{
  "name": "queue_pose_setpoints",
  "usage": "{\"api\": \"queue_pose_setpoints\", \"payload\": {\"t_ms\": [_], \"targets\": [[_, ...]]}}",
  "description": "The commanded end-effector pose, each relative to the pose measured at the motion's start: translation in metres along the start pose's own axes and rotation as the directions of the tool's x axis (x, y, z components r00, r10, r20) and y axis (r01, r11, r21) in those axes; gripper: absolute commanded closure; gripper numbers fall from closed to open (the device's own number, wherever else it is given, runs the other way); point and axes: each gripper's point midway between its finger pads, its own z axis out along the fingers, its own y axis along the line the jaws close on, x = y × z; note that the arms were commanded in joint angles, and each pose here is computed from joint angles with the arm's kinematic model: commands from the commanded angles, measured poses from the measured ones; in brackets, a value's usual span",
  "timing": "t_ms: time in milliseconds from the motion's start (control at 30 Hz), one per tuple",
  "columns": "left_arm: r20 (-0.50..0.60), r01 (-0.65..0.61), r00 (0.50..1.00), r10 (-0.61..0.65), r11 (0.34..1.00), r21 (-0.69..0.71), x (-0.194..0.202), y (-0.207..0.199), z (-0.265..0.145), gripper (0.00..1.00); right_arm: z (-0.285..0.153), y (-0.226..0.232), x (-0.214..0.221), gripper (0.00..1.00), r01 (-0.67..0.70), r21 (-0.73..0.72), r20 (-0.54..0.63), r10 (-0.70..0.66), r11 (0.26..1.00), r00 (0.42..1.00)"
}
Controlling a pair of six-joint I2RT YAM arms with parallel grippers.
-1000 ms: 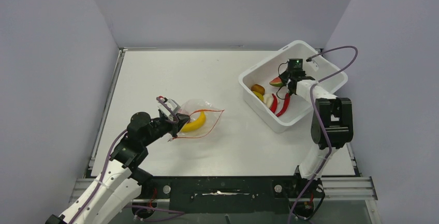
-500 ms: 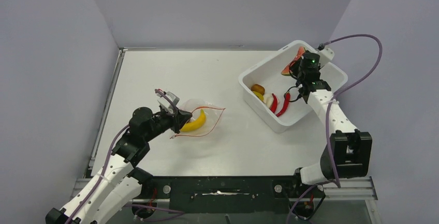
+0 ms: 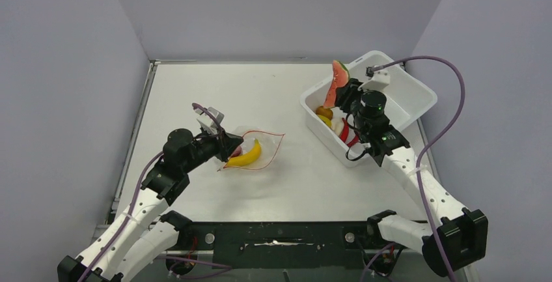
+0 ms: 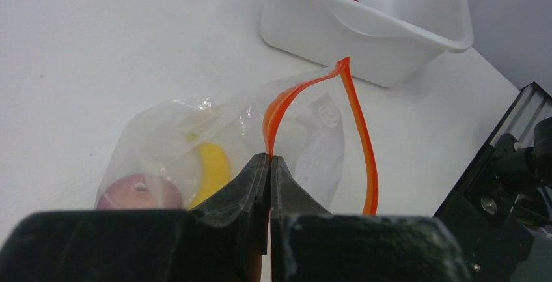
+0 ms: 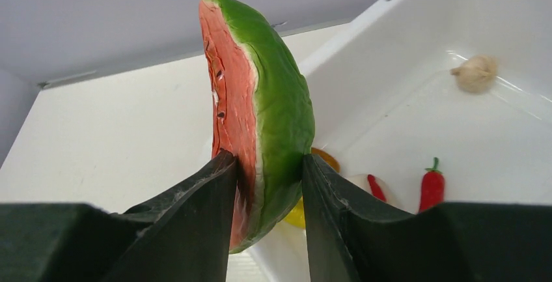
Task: Place the food in the zip-top bag and seal the zipper
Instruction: Pick up the fake fruit from the bin, then place the fake fruit in the zipper food storage bag.
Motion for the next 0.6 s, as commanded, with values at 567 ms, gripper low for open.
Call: {"api": "queue_pose_setpoints", "payload": {"t_ms": [567], "targets": [[0.129,0.047,0.99,-0.057,0.996,0.081,-0.047,-0.025,-0.008,1.0,-0.138,0.224,0.039,0.75,0.492,-0.661,0.441,-0.236,0.567,0.866]]}}
